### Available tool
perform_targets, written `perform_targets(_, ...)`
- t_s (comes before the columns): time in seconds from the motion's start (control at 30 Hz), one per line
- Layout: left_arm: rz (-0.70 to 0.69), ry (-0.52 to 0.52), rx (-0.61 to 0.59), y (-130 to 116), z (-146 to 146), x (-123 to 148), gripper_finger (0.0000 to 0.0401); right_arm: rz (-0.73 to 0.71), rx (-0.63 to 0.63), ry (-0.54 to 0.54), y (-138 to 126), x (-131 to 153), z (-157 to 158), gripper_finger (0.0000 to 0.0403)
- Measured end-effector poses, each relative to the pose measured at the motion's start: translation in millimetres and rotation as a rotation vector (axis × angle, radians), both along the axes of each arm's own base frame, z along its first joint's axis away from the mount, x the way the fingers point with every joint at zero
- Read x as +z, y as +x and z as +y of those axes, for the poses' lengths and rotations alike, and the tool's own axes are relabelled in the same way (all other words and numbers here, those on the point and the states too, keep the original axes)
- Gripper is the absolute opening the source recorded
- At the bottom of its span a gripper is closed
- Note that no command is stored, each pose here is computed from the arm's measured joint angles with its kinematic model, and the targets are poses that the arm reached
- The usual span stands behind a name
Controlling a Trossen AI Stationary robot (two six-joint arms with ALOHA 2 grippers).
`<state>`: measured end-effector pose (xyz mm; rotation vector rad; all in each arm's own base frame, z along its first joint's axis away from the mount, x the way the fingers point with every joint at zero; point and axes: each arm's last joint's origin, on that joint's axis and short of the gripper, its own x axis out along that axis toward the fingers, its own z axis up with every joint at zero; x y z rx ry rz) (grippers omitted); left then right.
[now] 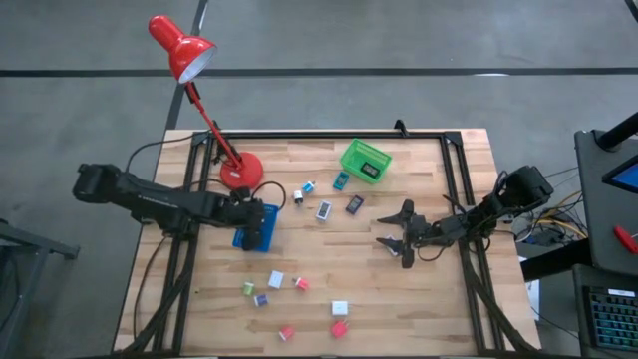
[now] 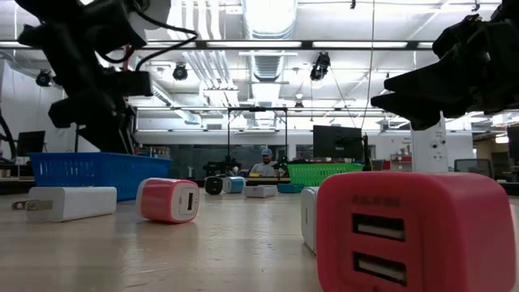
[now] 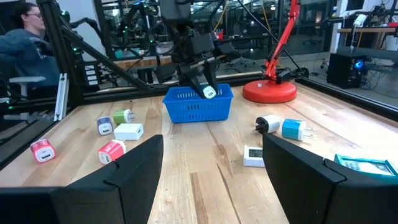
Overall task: Pick & Place Office items
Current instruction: Put the right green charger adapter into the blue basket
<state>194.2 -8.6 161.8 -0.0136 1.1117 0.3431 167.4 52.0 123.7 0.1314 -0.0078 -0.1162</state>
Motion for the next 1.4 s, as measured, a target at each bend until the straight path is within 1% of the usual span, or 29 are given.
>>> perform_targets(0.4, 0.065, 0.002, -0.012, 7, 2, -14, 0.0131, 0.000, 0.000, 0.000, 0, 0, 0, 0.0265)
perform_targets(0.73, 0.084, -0.008, -0.029, 12, 4, -22, 0.0131, 0.000, 0.000, 0.000, 0, 0, 0, 0.0265)
perform_targets(1.13, 0.085, -0.019, -0.045, 13, 5, -23, 0.0131, 0.000, 0.000, 0.000, 0, 0, 0, 0.0265)
perform_targets(1.4, 0.080, -0.022, -0.025, 13, 5, -23, 0.0131, 0.000, 0.000, 0.000, 0, 0, 0, 0.0265)
